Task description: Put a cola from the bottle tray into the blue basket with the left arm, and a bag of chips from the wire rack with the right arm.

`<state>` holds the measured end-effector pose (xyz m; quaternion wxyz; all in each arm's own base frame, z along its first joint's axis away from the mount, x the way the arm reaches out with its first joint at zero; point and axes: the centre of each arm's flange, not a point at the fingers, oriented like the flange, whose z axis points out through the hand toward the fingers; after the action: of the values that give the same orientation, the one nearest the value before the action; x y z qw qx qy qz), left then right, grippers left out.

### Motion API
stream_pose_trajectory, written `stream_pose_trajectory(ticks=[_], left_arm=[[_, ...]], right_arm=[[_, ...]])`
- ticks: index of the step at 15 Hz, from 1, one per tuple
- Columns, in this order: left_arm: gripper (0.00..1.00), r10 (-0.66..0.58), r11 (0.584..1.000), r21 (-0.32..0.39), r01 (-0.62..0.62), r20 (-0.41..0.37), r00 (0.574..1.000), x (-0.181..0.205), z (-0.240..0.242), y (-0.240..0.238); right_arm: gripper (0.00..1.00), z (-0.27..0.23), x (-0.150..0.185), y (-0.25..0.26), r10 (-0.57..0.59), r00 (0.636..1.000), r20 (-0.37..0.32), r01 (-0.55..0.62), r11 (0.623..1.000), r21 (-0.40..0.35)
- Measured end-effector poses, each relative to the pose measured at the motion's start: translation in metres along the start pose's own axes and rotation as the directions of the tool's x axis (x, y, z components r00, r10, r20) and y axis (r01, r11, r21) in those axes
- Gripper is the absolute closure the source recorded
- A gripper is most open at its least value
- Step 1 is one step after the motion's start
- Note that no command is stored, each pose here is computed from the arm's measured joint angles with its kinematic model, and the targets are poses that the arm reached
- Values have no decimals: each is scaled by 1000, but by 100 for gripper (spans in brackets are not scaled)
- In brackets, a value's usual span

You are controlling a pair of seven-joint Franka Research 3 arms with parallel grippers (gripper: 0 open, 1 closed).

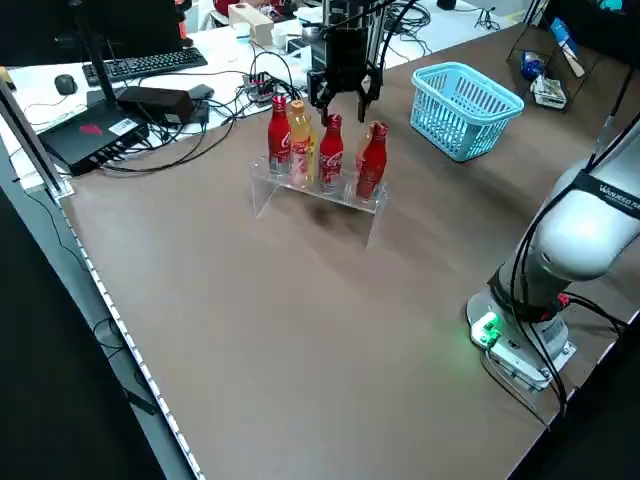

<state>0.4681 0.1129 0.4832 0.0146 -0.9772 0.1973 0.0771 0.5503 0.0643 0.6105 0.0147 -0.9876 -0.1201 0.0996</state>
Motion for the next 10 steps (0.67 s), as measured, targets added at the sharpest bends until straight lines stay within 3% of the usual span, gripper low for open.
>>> stream_pose_trajectory(ticks=[4, 6, 8, 9, 10], left_arm=[[24, 1, 1000, 3, -1, 0, 1000, 0, 0, 0], [36, 1, 1000, 6, -1, -3, 1000, 0, 0, -1], [56, -2, 1000, 6, 2, -3, 1000, -1, 0, -2], [57, -2, 1000, 6, 2, -3, 1000, -1, 0, -2], [57, -3, 1000, 6, 3, -3, 1000, -1, 0, -3]], right_arm=[[0, -1, -4, 28, -157, 987, 36, 160, 981, -105], [0, 0, -9, 47, -219, 973, 74, 227, 964, -141], [3, 7, -9, 53, -260, 960, 103, 273, 952, -142], [10, 11, -8, 56, -269, 956, 116, 284, 949, -138], [11, 17, -7, 58, -273, 953, 128, 289, 948, -133]])
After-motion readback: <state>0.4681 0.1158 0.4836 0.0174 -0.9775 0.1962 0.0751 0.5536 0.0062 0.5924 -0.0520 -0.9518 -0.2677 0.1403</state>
